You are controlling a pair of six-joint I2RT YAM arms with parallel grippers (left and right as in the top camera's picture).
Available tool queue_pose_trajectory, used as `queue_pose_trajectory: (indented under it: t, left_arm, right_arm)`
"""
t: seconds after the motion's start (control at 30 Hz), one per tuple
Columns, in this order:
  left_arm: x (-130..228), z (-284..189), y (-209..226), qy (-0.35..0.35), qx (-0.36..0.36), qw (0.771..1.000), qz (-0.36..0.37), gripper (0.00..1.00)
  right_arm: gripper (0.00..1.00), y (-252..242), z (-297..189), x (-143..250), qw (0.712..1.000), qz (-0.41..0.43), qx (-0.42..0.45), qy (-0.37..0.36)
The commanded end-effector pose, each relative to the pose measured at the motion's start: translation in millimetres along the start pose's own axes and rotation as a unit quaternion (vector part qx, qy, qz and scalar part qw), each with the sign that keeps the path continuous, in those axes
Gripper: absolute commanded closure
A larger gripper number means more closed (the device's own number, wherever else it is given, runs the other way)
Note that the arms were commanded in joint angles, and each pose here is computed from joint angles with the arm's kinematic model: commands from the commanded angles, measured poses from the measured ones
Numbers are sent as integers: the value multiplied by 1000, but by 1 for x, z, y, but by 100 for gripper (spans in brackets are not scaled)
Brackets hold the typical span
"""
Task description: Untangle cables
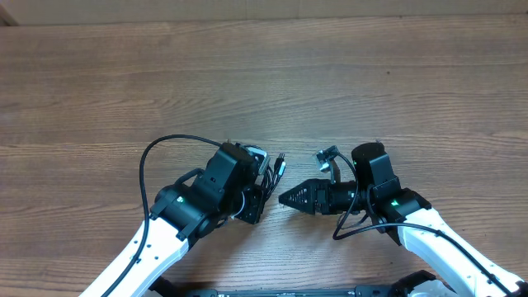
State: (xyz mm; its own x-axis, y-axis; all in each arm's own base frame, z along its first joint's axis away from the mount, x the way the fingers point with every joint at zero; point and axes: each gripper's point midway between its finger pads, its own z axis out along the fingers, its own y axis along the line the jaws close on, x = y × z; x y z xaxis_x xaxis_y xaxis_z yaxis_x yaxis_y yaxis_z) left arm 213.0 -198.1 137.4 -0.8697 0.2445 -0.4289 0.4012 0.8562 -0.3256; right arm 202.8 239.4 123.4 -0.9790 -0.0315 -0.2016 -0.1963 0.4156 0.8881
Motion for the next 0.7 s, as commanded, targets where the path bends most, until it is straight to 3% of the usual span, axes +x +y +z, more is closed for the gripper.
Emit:
queue_pose_trajectory:
  t: [0.0, 0.33, 0.67]
  left_arm:
    - [-4, 4, 0, -4, 0, 1000, 9, 96]
    - [-12, 7, -40, -9, 98, 995, 31, 95]
    - [-14, 6, -53, -15, 120, 992, 44, 96]
  right_arm:
    - [22, 6, -2, -5, 999, 28, -9, -12]
    - [49, -15, -4, -28, 993, 76, 48, -78]
    - [49, -14, 2, -26, 993, 68, 51, -75]
